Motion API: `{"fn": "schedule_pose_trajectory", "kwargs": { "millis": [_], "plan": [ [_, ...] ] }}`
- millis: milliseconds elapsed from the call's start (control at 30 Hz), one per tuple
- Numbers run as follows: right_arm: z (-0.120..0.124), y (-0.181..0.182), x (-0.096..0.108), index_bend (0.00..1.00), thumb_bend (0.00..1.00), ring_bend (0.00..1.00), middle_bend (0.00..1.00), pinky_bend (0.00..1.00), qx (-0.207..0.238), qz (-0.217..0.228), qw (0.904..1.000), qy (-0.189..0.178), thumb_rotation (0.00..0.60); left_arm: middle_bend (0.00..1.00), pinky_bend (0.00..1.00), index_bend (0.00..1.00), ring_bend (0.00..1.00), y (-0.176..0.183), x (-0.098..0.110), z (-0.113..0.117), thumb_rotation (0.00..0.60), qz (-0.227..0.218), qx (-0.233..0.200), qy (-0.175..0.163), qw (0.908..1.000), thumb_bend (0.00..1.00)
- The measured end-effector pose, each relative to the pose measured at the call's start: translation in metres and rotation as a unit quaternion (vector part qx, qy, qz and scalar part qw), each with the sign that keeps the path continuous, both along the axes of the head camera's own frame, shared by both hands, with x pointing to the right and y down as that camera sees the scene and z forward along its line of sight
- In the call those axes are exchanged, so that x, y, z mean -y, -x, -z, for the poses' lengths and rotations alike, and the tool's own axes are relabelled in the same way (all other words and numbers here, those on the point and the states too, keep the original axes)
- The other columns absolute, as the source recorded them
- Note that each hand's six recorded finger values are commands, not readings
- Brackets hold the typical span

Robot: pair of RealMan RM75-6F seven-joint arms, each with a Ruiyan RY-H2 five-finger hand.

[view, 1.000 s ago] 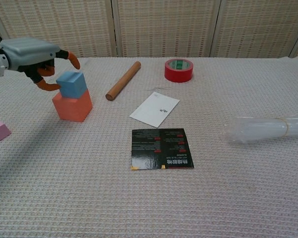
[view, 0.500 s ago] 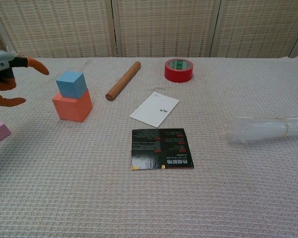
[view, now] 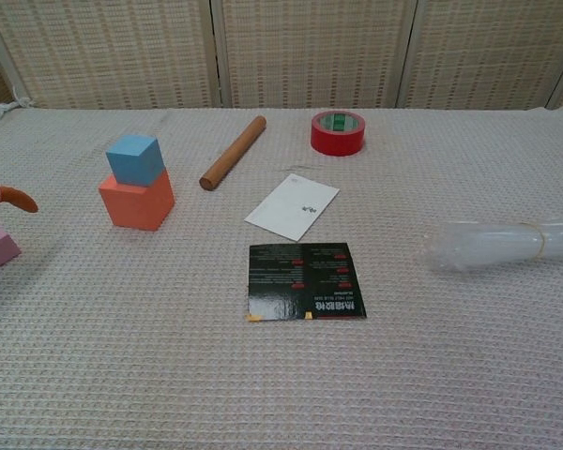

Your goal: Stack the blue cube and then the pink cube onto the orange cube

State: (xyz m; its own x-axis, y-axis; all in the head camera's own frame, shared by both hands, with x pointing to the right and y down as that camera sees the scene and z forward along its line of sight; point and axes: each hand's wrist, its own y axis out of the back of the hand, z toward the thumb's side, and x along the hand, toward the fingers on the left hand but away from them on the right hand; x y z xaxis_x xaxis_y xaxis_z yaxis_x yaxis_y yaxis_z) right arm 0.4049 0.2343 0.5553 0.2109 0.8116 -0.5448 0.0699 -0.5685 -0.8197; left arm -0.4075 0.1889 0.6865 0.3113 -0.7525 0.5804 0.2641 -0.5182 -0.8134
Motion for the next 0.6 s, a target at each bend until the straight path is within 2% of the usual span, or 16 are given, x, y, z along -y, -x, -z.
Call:
{"fn": "schedule_pose_trajectory", "kwargs": {
  "millis": [300,600],
  "plan": [
    [-0.002,-0.002,0.000,0.00,0.29,0.00,0.00,0.00,-0.007,-0.003,1.0000,0.002,0.600,1.00,1.00,0.28,1.00,0.017,0.005,-0.027,0.600,-0.006,0.026,-0.005,0.9996,0.33],
    [-0.001,-0.003,-0.001,0.00,0.29,0.00,0.00,0.00,-0.006,-0.005,1.0000,0.005,0.600,1.00,1.00,0.34,1.00,0.024,0.009,-0.039,0.600,-0.006,0.036,-0.001,0.9993,0.32]
  ]
}}
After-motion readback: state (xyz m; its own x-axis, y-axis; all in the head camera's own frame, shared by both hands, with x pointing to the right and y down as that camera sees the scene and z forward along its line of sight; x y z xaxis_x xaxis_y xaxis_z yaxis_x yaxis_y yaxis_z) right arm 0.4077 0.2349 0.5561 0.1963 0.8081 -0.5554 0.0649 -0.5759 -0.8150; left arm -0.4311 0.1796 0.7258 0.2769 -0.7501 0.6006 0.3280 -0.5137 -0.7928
